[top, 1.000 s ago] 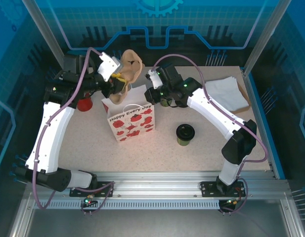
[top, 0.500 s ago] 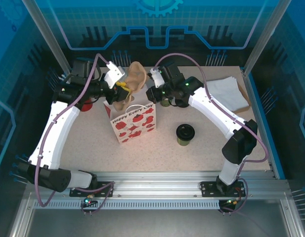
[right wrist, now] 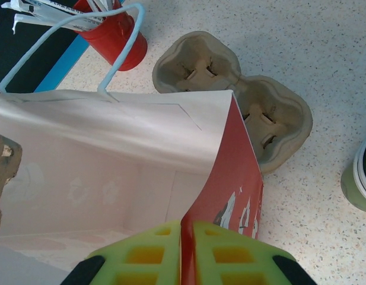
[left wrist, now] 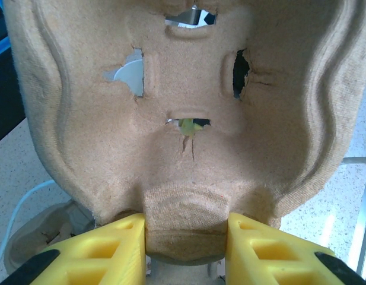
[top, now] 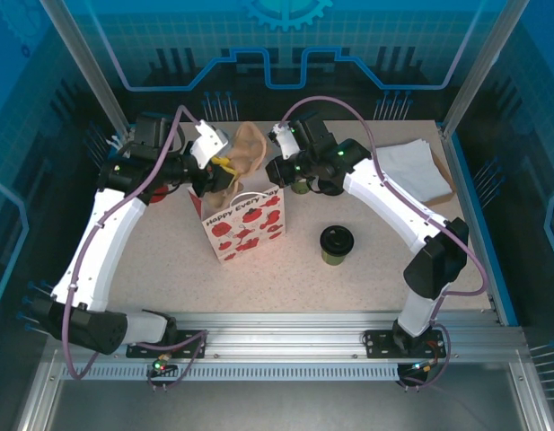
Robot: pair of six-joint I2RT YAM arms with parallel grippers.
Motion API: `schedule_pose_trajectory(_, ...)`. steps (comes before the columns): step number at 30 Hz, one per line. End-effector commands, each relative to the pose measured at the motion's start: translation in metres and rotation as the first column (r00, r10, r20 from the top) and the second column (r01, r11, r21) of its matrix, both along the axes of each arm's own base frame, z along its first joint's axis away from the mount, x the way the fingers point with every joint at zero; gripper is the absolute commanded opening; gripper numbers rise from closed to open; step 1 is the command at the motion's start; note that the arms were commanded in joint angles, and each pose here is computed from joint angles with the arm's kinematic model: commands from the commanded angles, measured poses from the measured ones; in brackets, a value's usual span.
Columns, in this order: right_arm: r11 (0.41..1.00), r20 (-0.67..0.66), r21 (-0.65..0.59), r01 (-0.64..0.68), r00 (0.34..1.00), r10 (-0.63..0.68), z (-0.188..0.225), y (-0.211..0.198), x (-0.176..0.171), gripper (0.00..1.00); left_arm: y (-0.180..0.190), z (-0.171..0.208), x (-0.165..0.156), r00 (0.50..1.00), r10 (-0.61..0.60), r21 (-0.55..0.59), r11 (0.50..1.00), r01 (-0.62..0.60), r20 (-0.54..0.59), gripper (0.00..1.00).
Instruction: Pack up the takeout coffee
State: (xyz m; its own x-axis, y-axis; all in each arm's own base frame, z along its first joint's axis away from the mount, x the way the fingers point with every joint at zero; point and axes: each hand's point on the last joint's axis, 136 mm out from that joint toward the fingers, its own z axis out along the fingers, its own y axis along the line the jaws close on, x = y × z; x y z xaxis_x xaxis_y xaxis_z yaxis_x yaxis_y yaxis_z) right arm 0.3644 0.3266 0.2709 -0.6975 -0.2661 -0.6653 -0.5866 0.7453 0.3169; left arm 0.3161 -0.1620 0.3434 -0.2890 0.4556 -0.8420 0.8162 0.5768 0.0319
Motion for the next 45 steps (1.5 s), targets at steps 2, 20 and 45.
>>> schedule_pose_trajectory(2,0.999,0.027,0.039,-0.006,1.0,0.005,0.022,-0.005,-0.003,0.13,0.003,0.002,-0.01,0.999,-0.021,0.009,1.0,0.021,0.031,0.35)
schedule_pose_trajectory(20,0.999,0.035,0.037,0.0,0.999,-0.002,0.023,-0.006,-0.001,0.13,0.013,-0.022,-0.013,0.998,0.022,0.095,0.995,-0.016,-0.058,0.34)
schedule_pose_trajectory(45,0.997,0.016,0.066,0.025,1.0,-0.026,0.023,-0.012,0.003,0.17,0.005,-0.061,-0.013,0.984,0.019,0.233,0.972,0.024,-0.18,0.35)
